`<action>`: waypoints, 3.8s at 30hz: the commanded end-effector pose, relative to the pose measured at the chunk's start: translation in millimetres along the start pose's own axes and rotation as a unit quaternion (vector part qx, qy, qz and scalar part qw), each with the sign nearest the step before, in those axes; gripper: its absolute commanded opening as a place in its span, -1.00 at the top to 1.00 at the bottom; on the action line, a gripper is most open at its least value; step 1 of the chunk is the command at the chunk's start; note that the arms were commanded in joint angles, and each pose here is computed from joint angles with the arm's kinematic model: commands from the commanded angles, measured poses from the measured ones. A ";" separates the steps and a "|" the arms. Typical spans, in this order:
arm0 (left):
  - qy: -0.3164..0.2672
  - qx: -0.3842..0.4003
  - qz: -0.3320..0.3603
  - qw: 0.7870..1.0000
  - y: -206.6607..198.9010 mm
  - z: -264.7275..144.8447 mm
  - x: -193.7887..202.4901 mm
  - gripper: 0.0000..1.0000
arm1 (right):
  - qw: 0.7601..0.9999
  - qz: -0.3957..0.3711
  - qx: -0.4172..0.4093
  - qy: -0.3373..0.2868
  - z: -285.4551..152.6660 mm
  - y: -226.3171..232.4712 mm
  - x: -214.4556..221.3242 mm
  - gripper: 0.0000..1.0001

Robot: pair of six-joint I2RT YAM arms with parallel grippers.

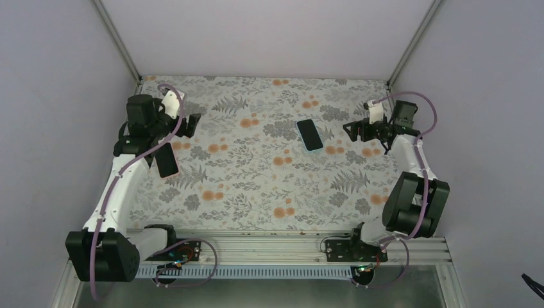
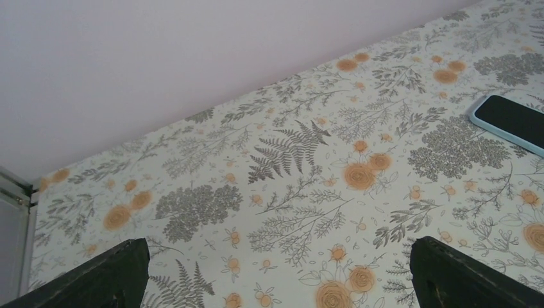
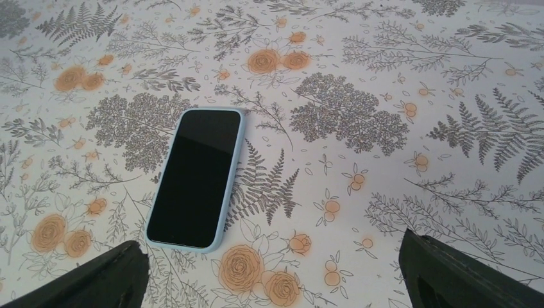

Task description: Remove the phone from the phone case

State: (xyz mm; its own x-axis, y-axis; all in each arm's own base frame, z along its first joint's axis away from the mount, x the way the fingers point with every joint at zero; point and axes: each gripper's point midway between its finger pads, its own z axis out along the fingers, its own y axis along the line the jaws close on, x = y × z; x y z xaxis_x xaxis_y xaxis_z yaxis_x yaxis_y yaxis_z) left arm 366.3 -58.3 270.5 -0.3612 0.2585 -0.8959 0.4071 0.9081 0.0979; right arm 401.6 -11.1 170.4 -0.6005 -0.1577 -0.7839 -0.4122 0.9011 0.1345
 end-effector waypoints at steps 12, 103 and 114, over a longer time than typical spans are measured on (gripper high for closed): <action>-0.005 -0.016 -0.008 1.000 10.1 -2.7 3.1 -1.00 | 1.000 -0.027 -0.002 -0.004 0.9 15.7 -16.7 -0.99; 0.020 -0.075 -0.035 0.996 67.7 -10.6 38.6 -1.00 | 0.467 -0.811 -0.216 0.278 212.6 81.4 46.0 -1.00; 0.014 -0.053 -0.033 0.998 61.1 -12.9 37.1 -1.00 | 0.402 -0.827 -0.219 0.326 222.8 73.7 51.9 -1.00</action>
State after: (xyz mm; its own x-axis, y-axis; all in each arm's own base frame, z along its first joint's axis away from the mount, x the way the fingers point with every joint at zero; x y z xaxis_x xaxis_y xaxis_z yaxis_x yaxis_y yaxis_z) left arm 370.6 15.8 241.5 -0.4434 0.1911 -0.8757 0.2559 0.9633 0.0806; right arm 493.3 143.2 23.8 0.6884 -0.6812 0.2492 -0.6693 -0.7290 -0.1437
